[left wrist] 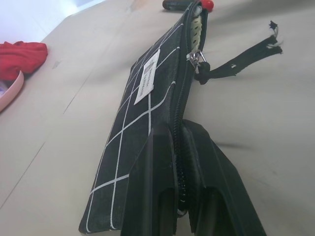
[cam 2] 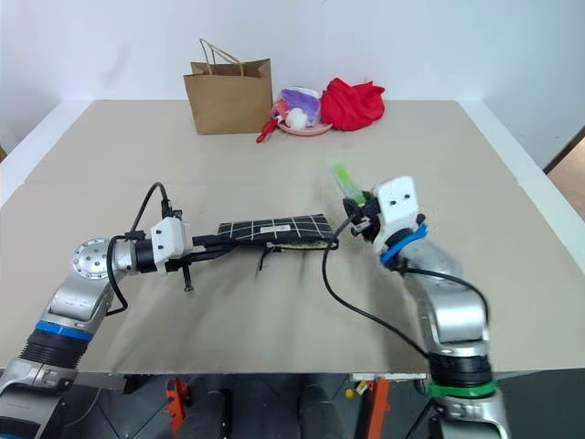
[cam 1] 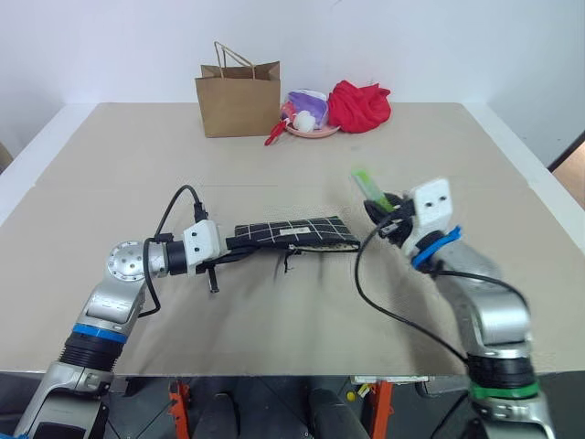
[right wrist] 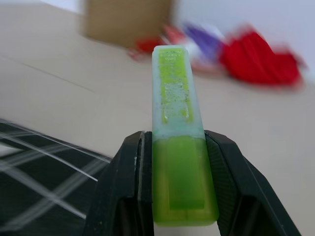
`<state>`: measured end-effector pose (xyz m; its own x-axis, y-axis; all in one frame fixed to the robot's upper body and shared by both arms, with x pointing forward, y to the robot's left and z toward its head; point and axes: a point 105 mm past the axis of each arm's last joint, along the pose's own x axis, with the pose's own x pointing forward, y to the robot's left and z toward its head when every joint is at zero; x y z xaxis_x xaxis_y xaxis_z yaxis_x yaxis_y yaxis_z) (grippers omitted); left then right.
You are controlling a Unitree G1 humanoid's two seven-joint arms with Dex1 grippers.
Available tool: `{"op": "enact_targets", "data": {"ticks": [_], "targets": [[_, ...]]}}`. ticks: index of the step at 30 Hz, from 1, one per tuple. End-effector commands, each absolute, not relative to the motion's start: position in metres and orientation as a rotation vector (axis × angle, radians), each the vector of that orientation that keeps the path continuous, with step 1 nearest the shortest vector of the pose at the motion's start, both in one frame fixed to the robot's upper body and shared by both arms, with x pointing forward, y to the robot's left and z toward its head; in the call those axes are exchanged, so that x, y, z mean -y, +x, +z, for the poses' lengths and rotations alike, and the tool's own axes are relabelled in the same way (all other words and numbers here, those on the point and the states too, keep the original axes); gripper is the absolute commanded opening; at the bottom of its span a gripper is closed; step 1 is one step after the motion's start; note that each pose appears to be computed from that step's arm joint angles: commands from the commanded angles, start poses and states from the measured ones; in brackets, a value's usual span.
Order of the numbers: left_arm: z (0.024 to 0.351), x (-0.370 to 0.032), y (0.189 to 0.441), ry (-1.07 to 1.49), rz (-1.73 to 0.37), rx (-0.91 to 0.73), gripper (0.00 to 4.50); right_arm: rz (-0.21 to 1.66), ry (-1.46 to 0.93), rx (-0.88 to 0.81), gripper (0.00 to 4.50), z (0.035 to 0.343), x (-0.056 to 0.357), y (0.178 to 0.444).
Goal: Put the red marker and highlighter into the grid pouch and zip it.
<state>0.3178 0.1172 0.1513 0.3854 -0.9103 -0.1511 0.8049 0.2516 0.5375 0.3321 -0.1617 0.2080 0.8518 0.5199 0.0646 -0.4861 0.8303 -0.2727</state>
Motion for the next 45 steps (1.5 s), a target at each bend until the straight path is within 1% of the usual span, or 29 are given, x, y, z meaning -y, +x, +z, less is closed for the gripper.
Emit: {"op": "enact_targets", "data": {"ticks": [1, 2, 5, 11, 15, 20, 28, 33, 37, 40, 45], "targets": [[0.167, -0.118, 0.315, 0.601, -1.179, 0.275, 0.00, 0.787, -0.189, 0.200, 1.11, 0.236, 0.154, 0.300], [0.167, -0.118, 0.315, 0.600, -1.182, 0.275, 0.00, 0.833, -0.187, 0.187, 1.11, 0.236, 0.153, 0.295], [0.168, -0.118, 0.315, 0.597, -1.185, 0.280, 0.00, 1.016, -0.193, 0.044, 1.11, 0.219, 0.149, 0.270], [0.172, -0.116, 0.315, 0.598, -1.189, 0.297, 0.00, 1.147, -0.208, -0.164, 1.11, 0.189, 0.152, 0.252], [0.172, -0.114, 0.313, 0.597, -1.194, 0.305, 0.00, 1.146, -0.227, -0.156, 1.11, 0.184, 0.146, 0.259], [0.173, -0.111, 0.310, 0.593, -1.196, 0.314, 0.00, 1.149, -0.239, -0.194, 1.11, 0.174, 0.145, 0.263], [0.172, -0.109, 0.308, 0.590, -1.194, 0.313, 0.00, 1.112, -0.216, -0.231, 1.11, 0.172, 0.153, 0.272], [0.170, -0.107, 0.307, 0.587, -1.193, 0.314, 0.00, 1.094, -0.213, -0.276, 1.11, 0.168, 0.158, 0.274], [0.169, -0.106, 0.307, 0.583, -1.194, 0.314, 0.00, 1.096, -0.195, -0.290, 1.11, 0.170, 0.158, 0.275], [0.168, -0.104, 0.307, 0.576, -1.197, 0.316, 0.00, 1.115, -0.197, -0.333, 1.11, 0.165, 0.153, 0.276], [0.169, -0.100, 0.307, 0.569, -1.200, 0.323, 0.00, 1.053, -0.169, -0.388, 1.11, 0.162, 0.146, 0.294]]}}
